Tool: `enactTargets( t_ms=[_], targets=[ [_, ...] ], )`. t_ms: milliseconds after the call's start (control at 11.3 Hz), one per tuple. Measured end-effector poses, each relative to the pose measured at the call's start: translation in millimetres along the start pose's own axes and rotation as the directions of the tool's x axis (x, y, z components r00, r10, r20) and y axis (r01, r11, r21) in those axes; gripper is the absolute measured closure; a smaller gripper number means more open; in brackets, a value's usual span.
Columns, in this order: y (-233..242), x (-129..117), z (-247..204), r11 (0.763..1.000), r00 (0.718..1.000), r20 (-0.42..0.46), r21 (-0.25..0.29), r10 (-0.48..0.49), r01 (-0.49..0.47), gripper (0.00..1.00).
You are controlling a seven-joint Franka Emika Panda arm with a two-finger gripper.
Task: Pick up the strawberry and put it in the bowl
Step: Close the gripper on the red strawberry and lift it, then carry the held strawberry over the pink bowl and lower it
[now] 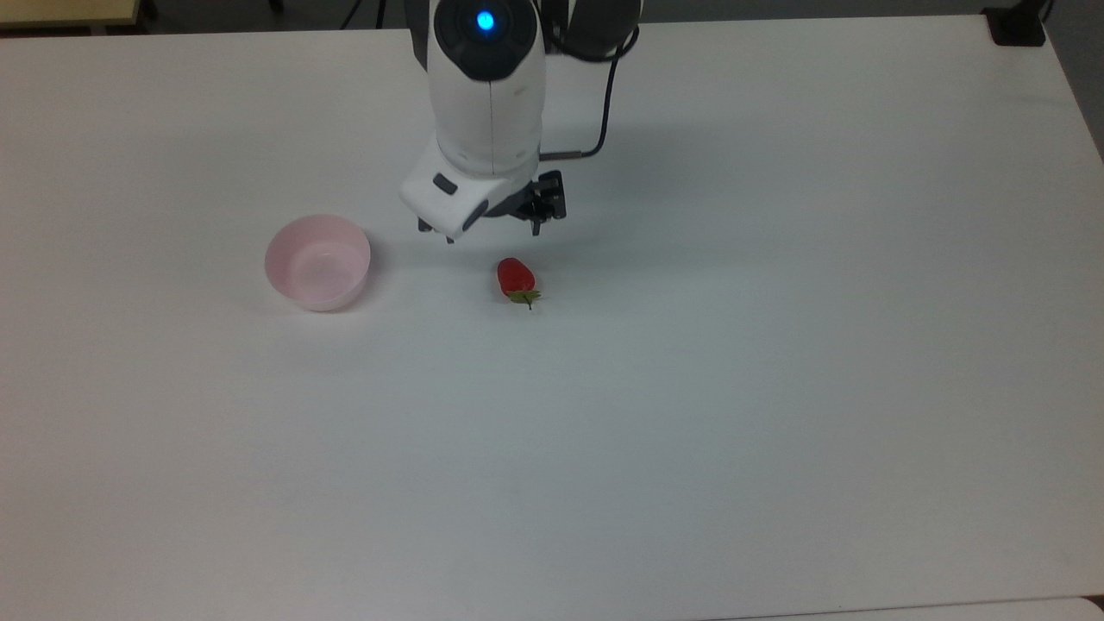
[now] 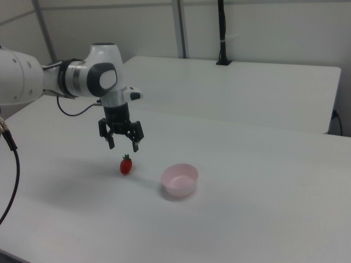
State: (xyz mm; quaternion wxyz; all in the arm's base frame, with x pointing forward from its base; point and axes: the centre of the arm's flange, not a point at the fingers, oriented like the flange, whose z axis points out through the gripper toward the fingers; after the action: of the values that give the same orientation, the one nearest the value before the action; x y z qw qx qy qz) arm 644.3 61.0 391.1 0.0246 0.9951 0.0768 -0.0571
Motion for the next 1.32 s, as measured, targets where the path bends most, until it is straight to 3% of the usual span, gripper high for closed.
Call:
enactTargets(
  t_ms=[264, 352, 529, 617, 705, 793, 881, 1145, 1322],
  targets=[
    [-23, 15, 43, 0.999, 1.0, 0.021, -0.043, -0.01, 0.011, 0.05],
    [-31, 18, 56, 0.999, 1.0, 0.028, -0.048, -0.009, 0.01, 0.15],
    [-39, 21, 72, 0.999, 0.999, 0.043, -0.053, -0.012, 0.014, 0.23],
    [-42, 24, 78, 0.998, 0.999, 0.037, -0.057, -0.019, 0.021, 0.39],
    [-44, 26, 82, 0.998, 0.999, 0.031, -0.059, -0.023, 0.024, 0.41],
    [-45, 27, 83, 0.998, 0.999, 0.027, -0.059, -0.023, 0.025, 0.5],
    [-43, 28, 80, 0.998, 1.0, 0.021, -0.06, -0.02, 0.021, 0.57],
    [-13, 25, 35, 0.998, 0.999, -0.023, -0.063, 0.027, -0.028, 0.57],
    [27, 10, -10, 0.995, 0.997, 0.002, -0.068, 0.073, -0.072, 0.57]
  ],
)
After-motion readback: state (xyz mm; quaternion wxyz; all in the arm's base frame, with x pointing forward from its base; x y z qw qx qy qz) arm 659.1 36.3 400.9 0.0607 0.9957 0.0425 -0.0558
